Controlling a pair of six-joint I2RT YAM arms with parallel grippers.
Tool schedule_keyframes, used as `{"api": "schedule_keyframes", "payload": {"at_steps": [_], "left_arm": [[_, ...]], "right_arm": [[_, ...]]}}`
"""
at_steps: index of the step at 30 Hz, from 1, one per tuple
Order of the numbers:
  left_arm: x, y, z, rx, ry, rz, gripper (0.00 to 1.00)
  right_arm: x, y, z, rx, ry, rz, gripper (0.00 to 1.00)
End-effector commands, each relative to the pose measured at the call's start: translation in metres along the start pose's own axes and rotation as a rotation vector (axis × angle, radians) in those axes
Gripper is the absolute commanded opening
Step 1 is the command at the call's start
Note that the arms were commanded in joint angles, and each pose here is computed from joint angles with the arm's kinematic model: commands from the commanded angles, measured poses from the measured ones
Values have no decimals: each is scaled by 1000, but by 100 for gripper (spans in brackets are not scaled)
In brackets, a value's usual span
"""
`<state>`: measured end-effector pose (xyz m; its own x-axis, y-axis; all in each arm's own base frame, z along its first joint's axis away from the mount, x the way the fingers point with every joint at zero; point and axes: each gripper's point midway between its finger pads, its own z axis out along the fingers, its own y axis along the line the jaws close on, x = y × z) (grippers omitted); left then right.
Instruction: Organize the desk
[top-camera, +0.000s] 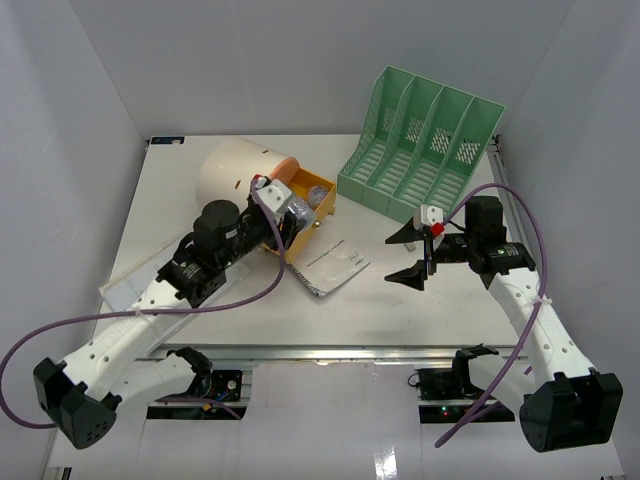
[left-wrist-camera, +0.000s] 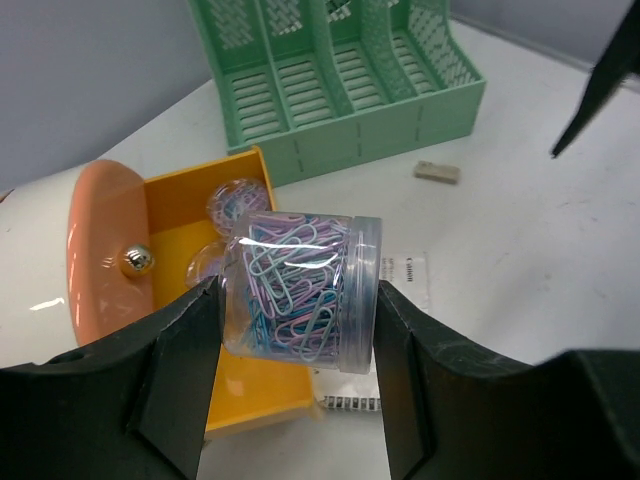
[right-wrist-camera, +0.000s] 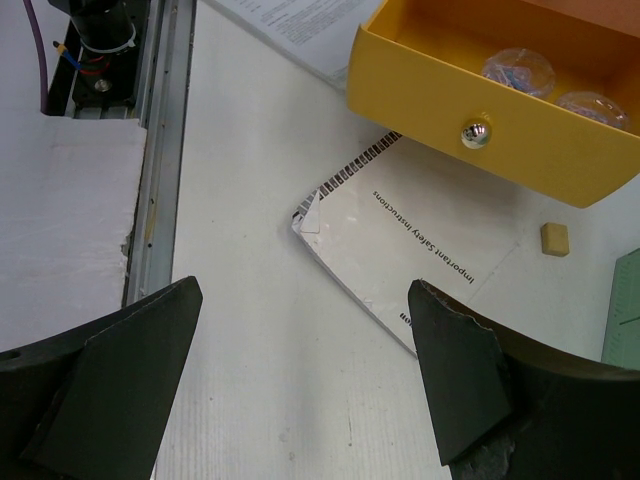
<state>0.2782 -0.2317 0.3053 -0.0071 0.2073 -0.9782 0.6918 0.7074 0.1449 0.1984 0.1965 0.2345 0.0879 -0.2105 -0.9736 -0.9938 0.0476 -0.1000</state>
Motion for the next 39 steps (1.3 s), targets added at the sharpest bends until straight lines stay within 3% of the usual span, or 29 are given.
{"api": "schedule_keyframes", "payload": {"at_steps": [1, 7, 11, 14, 16, 17, 25, 30, 32, 35, 38, 39], "left_arm": [[25, 37, 15, -187, 116, 68, 0], [41, 53, 27, -271, 178, 102, 0], [47, 56, 31, -284, 201, 119, 16], [51, 56, 30, -288, 208, 108, 70], [48, 54, 28, -286, 196, 92, 93], [46, 52, 28, -272, 185, 85, 96], [-4, 43, 16, -221, 57, 12, 98], [-30, 60, 0, -293, 16, -11, 98], [-47, 96, -9, -360, 6, -43, 98], [-46, 136, -2, -330, 22, -153, 98], [-54, 170, 5, -310, 7, -251, 98], [-40, 194, 7, -346, 38, -293, 98]], "right_arm": [[-2, -3, 0, 3, -12, -29, 90], [-1, -3, -1, 5, -9, -27, 90], [0, -4, 0, 5, -8, -24, 90], [1, -4, 0, 5, -6, -21, 90], [2, -5, 0, 8, -1, -17, 90], [4, -6, 0, 13, 4, -12, 90], [14, -18, 2, 61, 24, 75, 90], [22, -37, 6, 153, 53, 140, 94], [25, -47, 11, 206, 83, 178, 96], [30, -70, 19, 313, 143, 192, 98], [32, -91, 30, 395, 192, 239, 87], [29, -101, 34, 429, 216, 251, 74]]}}
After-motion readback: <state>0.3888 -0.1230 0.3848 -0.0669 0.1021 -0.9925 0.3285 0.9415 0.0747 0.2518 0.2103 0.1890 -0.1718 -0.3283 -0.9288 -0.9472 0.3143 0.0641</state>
